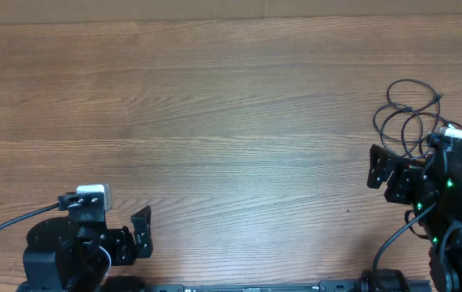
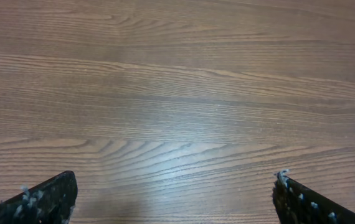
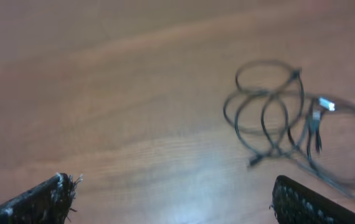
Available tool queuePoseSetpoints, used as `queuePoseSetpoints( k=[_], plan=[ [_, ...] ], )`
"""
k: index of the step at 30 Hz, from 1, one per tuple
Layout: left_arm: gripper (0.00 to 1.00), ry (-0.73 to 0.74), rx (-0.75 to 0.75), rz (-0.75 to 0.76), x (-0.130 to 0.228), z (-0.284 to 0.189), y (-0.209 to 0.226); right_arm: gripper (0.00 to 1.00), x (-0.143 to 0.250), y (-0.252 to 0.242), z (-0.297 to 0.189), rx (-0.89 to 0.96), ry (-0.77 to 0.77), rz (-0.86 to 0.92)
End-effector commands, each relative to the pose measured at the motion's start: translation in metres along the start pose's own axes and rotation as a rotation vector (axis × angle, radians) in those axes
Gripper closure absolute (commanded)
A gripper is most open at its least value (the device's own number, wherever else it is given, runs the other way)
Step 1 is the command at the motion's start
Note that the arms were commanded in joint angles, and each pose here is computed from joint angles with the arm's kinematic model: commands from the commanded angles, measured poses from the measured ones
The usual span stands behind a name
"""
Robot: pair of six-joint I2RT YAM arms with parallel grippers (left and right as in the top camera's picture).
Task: Untangle cables
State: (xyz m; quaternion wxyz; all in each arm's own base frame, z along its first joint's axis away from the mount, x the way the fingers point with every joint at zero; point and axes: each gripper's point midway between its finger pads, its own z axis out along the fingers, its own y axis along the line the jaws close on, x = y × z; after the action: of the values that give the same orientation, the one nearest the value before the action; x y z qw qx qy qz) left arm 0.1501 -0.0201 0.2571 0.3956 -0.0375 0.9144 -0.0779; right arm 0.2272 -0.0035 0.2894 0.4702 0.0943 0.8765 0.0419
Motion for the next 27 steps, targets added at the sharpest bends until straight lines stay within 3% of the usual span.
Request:
queuePoseSetpoints(
  k=[1,7,18,27],
  plan=[
    [0.0,0.006,0.007,0.0,0.002,0.002,-0.001,0.0,-0.006,0.004,-0.009,-0.031,-0.092,-0.005],
    [0.0,0.006,0.007,0.001,0.002,0.002,-0.001,0.0,-0.015,0.007,-0.018,-0.08,-0.27,-0.006],
    [0.01,0.007,0.007,0.0,0.002,0.002,-0.001,0.0,-0.029,0.024,-0.027,-0.234,-0.742,-0.021],
    [0.0,0.006,0.007,0.0,0.002,0.002,-0.001,0.0,-0.003,0.019,-0.018,-0.274,-0.906,-0.017]
  ],
)
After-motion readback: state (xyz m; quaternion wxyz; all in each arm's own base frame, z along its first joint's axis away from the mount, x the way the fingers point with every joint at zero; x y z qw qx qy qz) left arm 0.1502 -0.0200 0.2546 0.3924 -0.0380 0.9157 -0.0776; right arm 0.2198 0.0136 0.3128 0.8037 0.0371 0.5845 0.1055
